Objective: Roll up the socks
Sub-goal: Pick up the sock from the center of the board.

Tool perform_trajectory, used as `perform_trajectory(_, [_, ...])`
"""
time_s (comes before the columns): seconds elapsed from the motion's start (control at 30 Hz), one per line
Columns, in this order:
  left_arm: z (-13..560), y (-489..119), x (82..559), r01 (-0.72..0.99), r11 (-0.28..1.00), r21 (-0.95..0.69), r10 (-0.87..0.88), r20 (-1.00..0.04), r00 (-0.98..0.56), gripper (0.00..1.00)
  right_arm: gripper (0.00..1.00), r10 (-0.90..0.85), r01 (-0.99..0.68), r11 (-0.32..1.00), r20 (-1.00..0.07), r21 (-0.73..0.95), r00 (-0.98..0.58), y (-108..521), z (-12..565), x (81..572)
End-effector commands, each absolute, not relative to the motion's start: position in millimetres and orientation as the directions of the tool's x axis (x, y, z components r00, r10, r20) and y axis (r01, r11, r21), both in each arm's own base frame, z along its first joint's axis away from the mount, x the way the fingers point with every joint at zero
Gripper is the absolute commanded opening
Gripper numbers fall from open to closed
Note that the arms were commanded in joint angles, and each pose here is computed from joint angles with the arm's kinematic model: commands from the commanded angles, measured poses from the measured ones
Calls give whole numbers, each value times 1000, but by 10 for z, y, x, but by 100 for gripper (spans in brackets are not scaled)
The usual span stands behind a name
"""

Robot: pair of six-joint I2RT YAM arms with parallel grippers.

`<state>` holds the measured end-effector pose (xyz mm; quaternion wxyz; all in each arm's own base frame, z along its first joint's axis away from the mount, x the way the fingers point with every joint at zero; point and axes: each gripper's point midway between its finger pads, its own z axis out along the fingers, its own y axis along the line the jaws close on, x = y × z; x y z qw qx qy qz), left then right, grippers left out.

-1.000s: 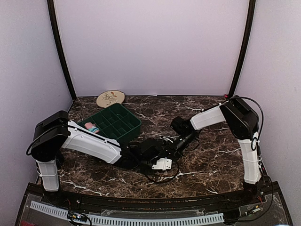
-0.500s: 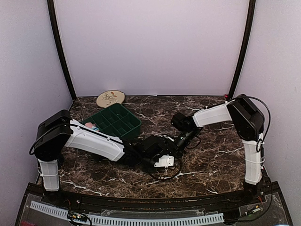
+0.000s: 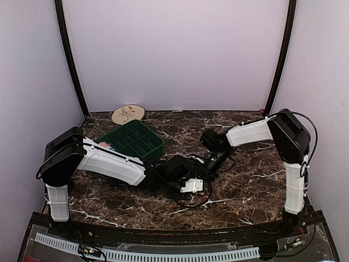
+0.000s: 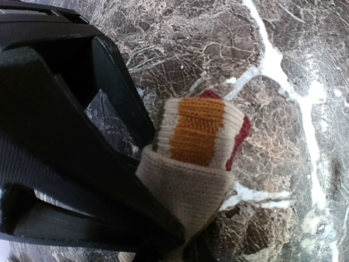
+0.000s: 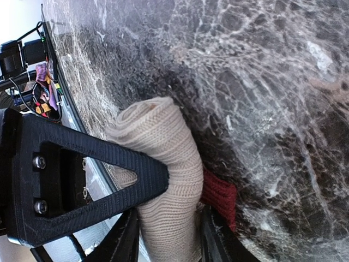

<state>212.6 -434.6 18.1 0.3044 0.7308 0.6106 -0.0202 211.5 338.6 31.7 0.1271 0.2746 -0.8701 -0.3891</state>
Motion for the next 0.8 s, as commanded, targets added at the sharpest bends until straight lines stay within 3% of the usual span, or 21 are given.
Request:
perform_trajectory(0.0, [-775, -3787, 1323, 967, -248, 60, 938, -233, 255, 0, 48, -559, -447, 593, -56, 670, -827, 3339, 156, 2307])
perform_trajectory(0.07, [-779, -3788, 1315, 967, -247, 54, 939, -234, 253, 0, 54, -559, -449, 593, -59, 669, -827, 3332, 167, 2309])
perform_trajectory(0.77, [-853, -3767, 1203, 972, -234, -23, 947, -230, 223, 0, 53, -533, -473, 675, -69, 566, -844, 3040, 36, 2317])
